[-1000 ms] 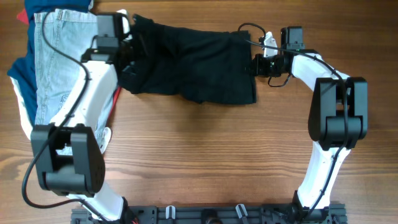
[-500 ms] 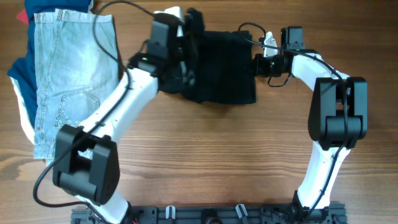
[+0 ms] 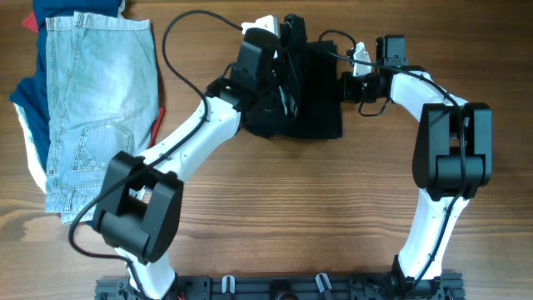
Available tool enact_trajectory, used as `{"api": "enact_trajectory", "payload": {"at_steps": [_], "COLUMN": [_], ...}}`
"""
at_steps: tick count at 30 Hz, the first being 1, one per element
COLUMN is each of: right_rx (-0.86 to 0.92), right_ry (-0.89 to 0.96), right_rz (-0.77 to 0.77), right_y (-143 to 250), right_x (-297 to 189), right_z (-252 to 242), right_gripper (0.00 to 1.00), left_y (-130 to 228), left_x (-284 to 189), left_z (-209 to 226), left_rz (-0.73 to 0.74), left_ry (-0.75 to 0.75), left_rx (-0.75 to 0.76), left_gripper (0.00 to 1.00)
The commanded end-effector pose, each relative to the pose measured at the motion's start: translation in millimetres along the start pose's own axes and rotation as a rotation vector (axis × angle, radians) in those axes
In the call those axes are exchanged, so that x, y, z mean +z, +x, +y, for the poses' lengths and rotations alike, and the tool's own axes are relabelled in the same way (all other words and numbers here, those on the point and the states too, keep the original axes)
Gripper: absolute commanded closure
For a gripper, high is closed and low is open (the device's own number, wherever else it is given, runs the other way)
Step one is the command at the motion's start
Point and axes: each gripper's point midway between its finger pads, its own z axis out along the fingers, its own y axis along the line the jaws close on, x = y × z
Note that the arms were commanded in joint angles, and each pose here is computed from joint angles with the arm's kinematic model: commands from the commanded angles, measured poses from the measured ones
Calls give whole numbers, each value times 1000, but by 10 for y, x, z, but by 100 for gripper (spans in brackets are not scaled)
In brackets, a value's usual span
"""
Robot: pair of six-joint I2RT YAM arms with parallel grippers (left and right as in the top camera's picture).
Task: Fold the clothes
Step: 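Fold the left half over toward the right gripper with the left gripper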
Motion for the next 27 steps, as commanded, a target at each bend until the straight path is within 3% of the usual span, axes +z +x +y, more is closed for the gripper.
{"api": "enact_trajectory", "payload": {"at_steps": [1, 13, 14, 16, 18, 19, 27], "right_rx": [49, 47, 46, 39, 31, 29, 19], "right_ry": [64, 64, 64, 47, -6, -31, -78], "right_rz": [104, 101, 99, 85, 60, 48, -97], "right_y": [379, 372, 366, 327, 240, 192, -381], "right_x": [316, 317, 317, 320, 298, 278, -271], "right_z": [-243, -242, -242, -214, -145, -112, -97], "right_gripper": [96, 96, 96, 96, 95, 92, 65], "left_y": [-16, 141, 140, 129, 115, 112, -5], "left_x": [47, 250, 250, 248, 247, 246, 224], "left_z": [-242, -309, -322, -347, -359, -359, -258], "left_rz": [-22, -21, -25, -32, -38, -38, -57], "left_ry": [59, 92, 93, 100, 105, 105, 92], "left_rx": [-16, -47, -45, -44, -43, -43, -54], "left_gripper": [96, 96, 91, 65, 7, 0, 0]}}
